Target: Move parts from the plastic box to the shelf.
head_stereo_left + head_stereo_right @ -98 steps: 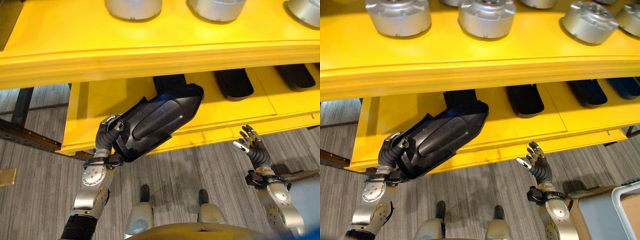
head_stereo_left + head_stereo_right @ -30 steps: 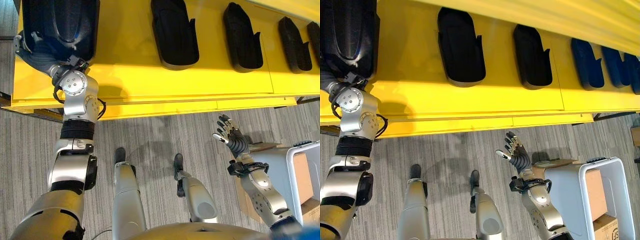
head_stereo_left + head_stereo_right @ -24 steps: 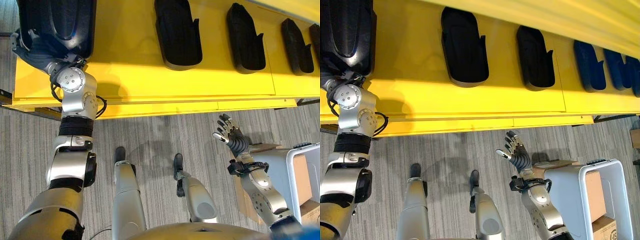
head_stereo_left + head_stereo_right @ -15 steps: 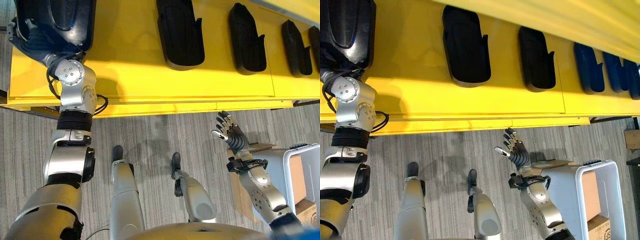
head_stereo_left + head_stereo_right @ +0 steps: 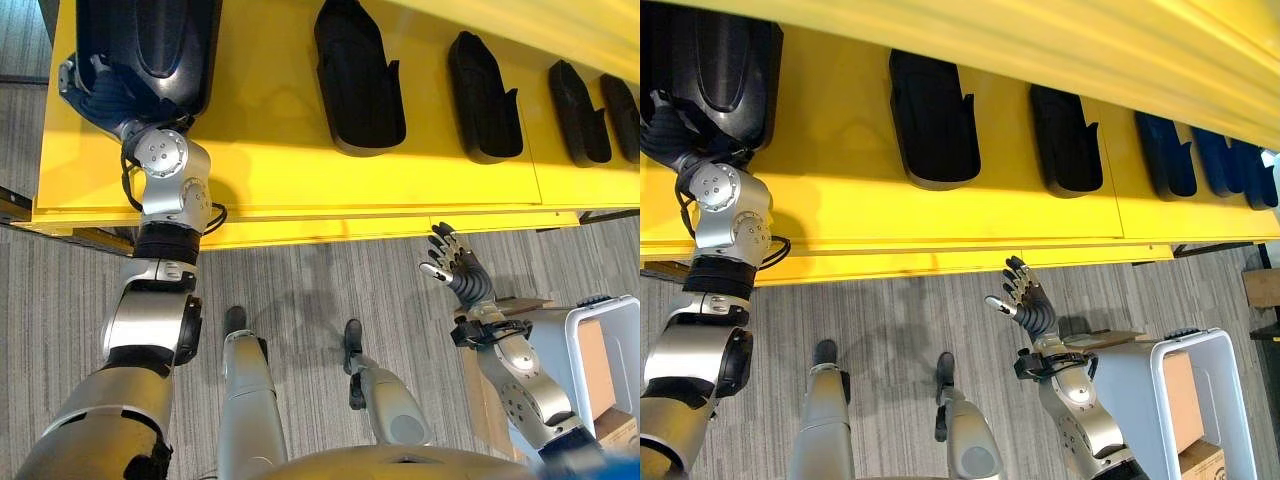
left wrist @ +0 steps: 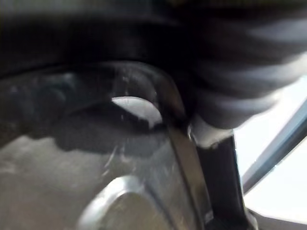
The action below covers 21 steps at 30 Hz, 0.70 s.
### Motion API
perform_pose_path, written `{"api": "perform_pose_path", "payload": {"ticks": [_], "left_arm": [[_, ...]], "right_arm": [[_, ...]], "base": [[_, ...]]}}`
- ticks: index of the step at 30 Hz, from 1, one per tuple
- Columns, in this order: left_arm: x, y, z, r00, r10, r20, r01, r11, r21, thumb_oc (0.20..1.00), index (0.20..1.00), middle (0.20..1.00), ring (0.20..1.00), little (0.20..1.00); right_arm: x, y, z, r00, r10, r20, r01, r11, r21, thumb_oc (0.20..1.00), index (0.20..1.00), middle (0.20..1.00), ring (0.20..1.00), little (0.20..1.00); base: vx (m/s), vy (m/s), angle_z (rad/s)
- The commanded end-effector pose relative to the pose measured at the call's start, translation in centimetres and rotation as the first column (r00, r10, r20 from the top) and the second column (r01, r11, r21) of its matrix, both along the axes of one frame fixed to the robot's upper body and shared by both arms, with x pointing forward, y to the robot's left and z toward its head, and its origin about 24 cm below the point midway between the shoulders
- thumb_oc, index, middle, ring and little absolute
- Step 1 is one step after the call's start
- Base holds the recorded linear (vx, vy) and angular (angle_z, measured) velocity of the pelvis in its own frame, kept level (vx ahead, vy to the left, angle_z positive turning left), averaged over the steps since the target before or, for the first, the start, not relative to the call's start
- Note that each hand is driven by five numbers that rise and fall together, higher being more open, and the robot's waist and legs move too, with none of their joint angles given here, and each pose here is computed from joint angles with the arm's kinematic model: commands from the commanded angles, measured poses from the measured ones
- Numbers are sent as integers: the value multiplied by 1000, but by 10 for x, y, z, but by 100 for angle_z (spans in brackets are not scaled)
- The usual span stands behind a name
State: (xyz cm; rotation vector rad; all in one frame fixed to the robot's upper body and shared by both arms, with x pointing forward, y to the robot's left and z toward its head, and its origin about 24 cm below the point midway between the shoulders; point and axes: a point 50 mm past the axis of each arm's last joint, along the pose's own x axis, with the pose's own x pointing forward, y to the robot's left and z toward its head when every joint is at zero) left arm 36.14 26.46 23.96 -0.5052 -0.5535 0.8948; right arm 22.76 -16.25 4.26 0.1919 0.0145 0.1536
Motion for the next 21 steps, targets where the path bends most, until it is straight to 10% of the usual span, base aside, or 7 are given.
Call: {"api": "perform_pose_path", "payload": {"ticks": [1,21], "left_arm": [[3,7,8,999,-11,35,12,1000,-18,1000,1000,1000,1000,1000],[3,6,-19,994,-96,60,104,984,-146,1000,1000,1000,1000,1000]], "right_arm": [[7,-19,28,992,-20,126,24,999,-29,1000,1000,1000,1000,1000],[8,-18,29,993,17,120,-10,998,-55,1000,1000,1000,1000,1000]], "base": [[0,0,0],[-23,-5,0]]}}
